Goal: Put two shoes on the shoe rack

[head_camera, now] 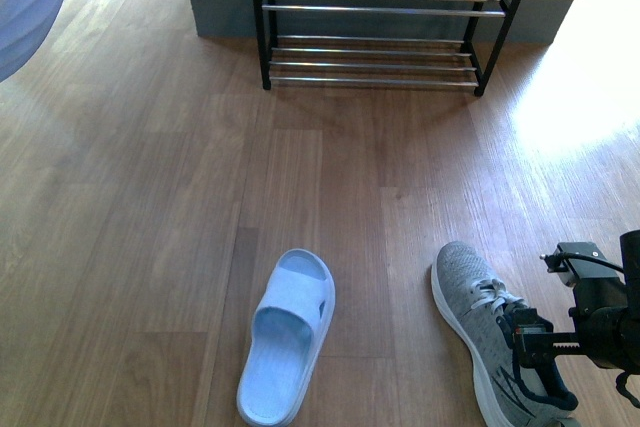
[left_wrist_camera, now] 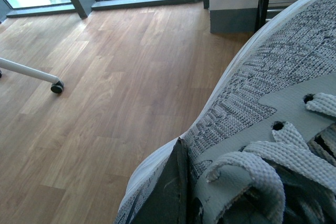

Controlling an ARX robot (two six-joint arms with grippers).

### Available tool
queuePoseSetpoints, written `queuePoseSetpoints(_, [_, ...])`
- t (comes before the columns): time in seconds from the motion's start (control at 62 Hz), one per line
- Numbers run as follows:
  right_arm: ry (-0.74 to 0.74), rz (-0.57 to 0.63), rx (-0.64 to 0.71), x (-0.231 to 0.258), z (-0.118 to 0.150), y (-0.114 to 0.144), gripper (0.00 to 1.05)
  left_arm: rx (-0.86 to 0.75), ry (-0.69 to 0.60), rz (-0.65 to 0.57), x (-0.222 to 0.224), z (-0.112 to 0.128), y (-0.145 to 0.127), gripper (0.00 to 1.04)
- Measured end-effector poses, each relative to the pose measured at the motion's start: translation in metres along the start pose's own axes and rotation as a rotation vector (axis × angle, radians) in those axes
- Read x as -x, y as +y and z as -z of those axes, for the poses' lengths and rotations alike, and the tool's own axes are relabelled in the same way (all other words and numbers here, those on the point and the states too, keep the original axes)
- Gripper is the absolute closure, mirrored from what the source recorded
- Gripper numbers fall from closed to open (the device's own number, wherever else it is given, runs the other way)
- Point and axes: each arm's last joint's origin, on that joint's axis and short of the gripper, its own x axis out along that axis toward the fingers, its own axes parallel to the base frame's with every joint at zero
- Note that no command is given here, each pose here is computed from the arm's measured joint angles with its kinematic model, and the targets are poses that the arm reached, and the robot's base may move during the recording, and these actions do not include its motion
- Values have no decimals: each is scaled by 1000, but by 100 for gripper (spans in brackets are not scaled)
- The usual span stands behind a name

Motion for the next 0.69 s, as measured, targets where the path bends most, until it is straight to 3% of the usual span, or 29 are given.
queuePoseSetpoints(0.548, [-27, -20, -1, -2, 0, 8, 99, 0, 0, 0, 0, 0, 0, 103])
queuePoseSetpoints(0.693, [-28, -27, -23, -2, 0, 12, 104, 0, 0, 0, 0, 0, 0, 103])
